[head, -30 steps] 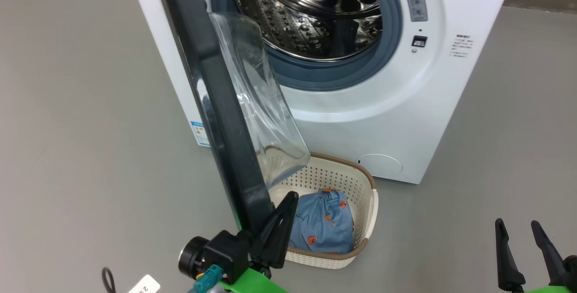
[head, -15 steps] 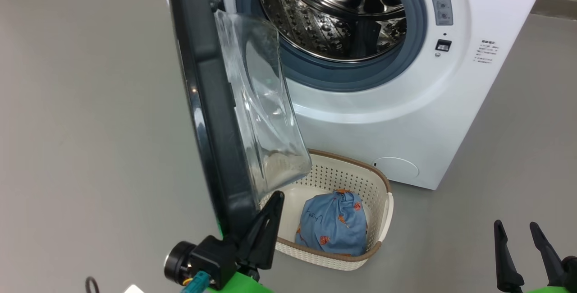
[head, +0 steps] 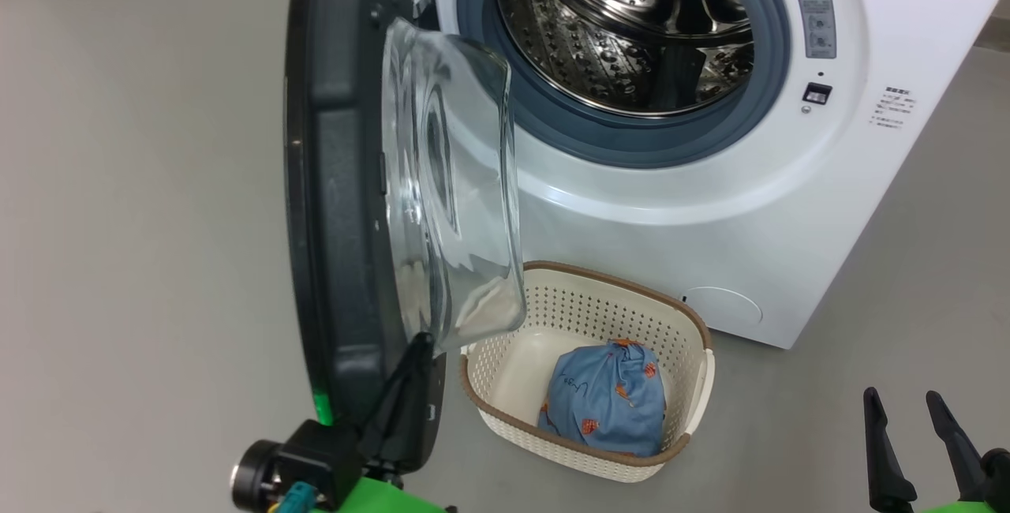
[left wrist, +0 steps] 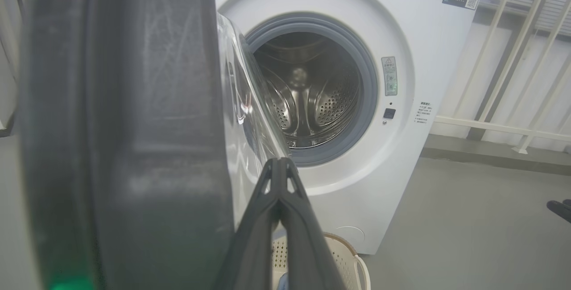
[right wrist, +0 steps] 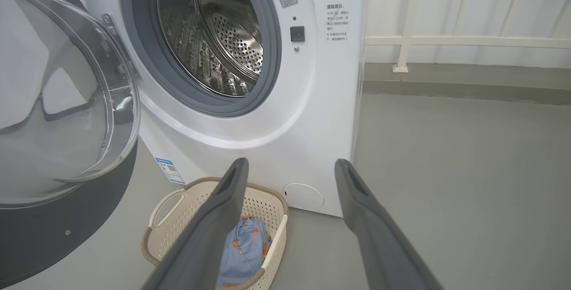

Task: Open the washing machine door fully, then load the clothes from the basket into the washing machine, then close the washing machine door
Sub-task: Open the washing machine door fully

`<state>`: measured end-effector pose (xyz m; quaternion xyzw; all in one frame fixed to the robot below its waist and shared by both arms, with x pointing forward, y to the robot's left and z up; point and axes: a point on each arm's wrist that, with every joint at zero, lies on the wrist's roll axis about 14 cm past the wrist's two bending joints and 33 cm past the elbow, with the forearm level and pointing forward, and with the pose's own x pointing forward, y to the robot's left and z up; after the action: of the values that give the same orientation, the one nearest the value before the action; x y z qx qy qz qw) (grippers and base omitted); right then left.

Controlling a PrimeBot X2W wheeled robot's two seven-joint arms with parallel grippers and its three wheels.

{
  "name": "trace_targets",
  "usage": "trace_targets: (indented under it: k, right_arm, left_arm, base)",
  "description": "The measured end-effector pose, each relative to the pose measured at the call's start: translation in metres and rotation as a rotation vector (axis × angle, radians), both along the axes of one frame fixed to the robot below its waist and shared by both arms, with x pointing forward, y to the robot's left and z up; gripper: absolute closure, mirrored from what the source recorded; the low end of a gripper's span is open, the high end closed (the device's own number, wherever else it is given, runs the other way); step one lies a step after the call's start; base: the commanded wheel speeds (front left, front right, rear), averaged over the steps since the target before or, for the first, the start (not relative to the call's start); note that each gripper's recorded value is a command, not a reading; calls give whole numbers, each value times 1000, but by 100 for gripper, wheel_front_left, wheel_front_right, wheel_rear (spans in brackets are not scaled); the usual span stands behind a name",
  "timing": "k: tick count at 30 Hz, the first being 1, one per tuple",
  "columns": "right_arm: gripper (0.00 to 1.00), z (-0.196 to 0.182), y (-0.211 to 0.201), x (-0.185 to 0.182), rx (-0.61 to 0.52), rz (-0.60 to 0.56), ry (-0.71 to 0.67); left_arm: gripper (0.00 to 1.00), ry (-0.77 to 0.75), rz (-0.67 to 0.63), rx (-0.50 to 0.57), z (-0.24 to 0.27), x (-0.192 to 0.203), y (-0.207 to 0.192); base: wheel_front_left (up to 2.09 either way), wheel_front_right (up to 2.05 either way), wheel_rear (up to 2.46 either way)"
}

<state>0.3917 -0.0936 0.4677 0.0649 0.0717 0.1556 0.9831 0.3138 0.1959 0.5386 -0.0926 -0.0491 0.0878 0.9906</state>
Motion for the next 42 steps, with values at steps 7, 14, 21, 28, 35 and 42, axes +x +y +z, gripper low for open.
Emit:
trace_targets:
  k: [7,14,21,28,35,42]
  right_arm:
    - [0,0,8,2,1,22,-1]
    - [0,1,10,1,23,23,3]
    - [0,1,7,0,35,14,7]
    - [0,-2,0,0,39,-8,8]
    - [0,-6,-7,1,42,-32,18]
    - [0,-11,-12,6,48,-51,30]
  left_arm:
    - [100,18,102,2,-4,-13,31]
    - [100,51,222,2,-12,-23,69]
    - [100,88,323,20,-21,-33,107]
    - [100,158,429,22,-38,-41,146]
    - [100,194,504,40,-44,-38,181]
    - [100,232,557,23,-54,-32,202]
  base:
    - [0,0,0]
    - [0,0,0]
    - [0,0,0]
    - [0,0,0]
    - [0,0,0]
    - [0,0,0]
